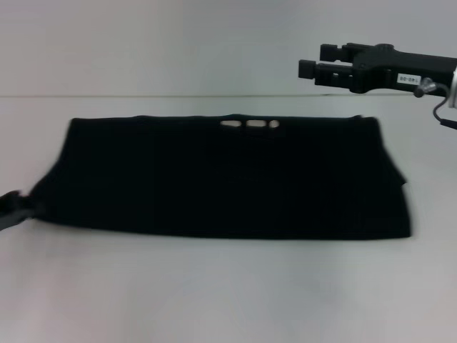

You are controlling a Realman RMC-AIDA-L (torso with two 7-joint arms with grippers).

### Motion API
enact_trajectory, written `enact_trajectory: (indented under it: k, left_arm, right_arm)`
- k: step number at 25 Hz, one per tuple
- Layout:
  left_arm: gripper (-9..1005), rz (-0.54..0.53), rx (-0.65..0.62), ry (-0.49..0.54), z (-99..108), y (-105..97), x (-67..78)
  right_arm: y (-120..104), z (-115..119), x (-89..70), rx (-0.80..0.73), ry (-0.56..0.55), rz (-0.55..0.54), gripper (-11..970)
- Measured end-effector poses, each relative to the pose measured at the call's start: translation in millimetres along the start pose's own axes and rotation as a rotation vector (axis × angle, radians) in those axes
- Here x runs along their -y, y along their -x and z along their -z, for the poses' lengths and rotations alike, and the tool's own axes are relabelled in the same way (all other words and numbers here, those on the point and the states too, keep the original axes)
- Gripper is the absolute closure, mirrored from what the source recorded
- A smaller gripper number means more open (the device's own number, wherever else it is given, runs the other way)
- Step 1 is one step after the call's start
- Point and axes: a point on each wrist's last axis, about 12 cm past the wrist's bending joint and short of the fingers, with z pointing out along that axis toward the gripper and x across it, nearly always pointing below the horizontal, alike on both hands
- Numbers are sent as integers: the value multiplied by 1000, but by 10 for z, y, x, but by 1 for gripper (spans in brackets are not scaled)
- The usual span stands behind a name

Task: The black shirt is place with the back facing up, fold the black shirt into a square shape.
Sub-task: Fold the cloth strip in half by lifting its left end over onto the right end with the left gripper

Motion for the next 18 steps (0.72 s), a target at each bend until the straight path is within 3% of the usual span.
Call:
enact_trajectory:
  k: [5, 10, 15, 18]
  left_arm:
    - [929, 11, 12, 100, 321, 28, -242]
    - [920, 16, 25, 129, 517, 48, -330]
    - [911, -4, -14, 98, 475, 77, -235]
    - [905, -34, -48, 46, 348, 149, -66]
  right_arm:
    - [29, -99, -8, 7, -13, -2, 214]
    - [38, -154, -15, 15, -24, 0, 213]
    - [49, -155, -1, 25, -36, -6, 213]
    - [30, -101, 35, 28, -54, -14, 213]
